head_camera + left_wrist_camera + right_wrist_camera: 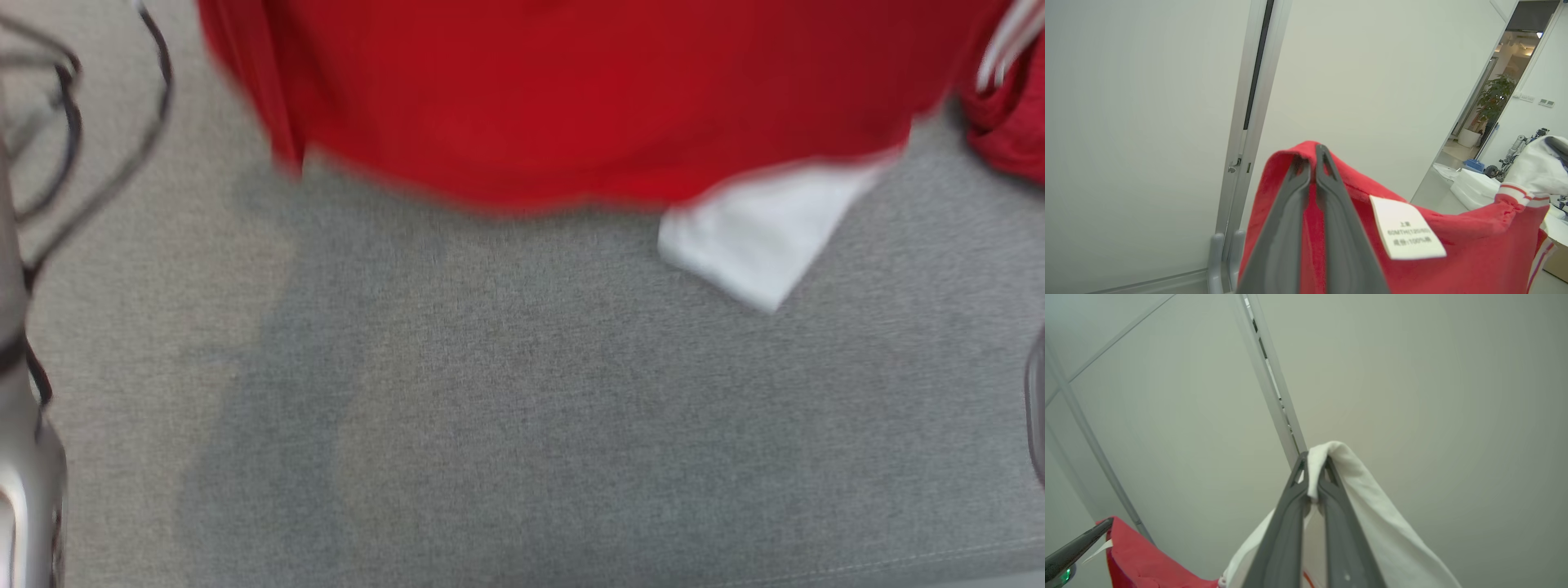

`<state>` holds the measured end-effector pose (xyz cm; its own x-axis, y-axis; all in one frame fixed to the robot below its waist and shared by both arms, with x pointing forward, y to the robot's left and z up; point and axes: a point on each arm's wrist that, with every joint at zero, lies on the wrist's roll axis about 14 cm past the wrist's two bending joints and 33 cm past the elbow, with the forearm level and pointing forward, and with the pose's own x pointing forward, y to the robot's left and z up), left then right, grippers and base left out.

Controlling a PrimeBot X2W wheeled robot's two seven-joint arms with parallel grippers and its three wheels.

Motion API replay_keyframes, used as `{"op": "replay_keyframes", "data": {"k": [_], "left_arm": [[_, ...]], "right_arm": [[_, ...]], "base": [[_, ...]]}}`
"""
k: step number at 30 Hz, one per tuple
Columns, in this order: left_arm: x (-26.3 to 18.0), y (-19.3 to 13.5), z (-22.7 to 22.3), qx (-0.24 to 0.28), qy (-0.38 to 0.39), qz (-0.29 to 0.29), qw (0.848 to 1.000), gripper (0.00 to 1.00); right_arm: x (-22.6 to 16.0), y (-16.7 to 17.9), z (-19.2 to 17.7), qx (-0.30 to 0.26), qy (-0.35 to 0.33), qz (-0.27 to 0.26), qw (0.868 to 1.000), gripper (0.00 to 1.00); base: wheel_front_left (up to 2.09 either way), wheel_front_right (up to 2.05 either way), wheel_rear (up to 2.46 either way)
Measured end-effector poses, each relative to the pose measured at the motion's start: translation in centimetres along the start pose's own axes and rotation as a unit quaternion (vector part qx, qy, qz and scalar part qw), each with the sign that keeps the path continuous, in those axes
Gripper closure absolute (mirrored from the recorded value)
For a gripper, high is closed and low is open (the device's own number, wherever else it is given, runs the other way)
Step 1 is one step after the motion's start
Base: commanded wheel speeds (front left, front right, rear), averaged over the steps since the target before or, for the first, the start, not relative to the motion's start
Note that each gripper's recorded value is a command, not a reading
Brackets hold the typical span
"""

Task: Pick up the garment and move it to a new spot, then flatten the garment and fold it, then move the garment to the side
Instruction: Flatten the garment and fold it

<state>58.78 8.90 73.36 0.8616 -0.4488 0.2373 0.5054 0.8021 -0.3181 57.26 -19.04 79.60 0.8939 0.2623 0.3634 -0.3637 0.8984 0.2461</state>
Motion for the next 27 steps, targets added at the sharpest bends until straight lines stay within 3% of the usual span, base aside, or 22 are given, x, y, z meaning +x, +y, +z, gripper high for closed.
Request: {"op": "replay_keyframes", "data": {"k": [6, 8, 12, 15, 20, 27], "left_arm": [[6.1, 4.9, -1.6, 0.036, -0.065, 0.022, 0.997, 1.00], [7.1, 7.2, -4.2, 0.057, -0.058, 0.034, 0.996, 1.00], [6.8, 10.7, -12.1, 0.032, -0.008, 0.060, 0.998, 1.00], [3.6, 12.8, -19.9, 0.010, 0.061, 0.091, 0.994, 1.00], [-5.2, 12.0, -29.5, -0.019, 0.165, 0.103, 0.981, 1.00], [-14.1, 9.2, -31.4, -0.025, 0.211, 0.097, 0.972, 1.00]], "right_arm": [[7.4, -1.7, -1.7, 0.005, -0.048, -0.036, 0.998, 1.00], [8.8, -2.6, -4.6, 0.018, -0.037, -0.045, 0.998, 1.00], [8.8, -4.2, -13.1, 0.049, 0.030, -0.055, 0.997, 1.00], [5.4, -6.0, -19.7, 0.075, 0.091, -0.076, 0.990, 1.00], [-4.4, -7.3, -27.1, 0.131, 0.168, -0.115, 0.970, 1.00], [-17.0, -7.1, -27.5, 0.161, 0.211, -0.166, 0.950, 1.00]], "base": [[0.00, 0.00, 0.00], [0.00, 0.00, 0.00], [0.00, 0.00, 0.00], [0.00, 0.00, 0.00], [0.00, 0.00, 0.00], [0.00, 0.00, 0.00]]}}
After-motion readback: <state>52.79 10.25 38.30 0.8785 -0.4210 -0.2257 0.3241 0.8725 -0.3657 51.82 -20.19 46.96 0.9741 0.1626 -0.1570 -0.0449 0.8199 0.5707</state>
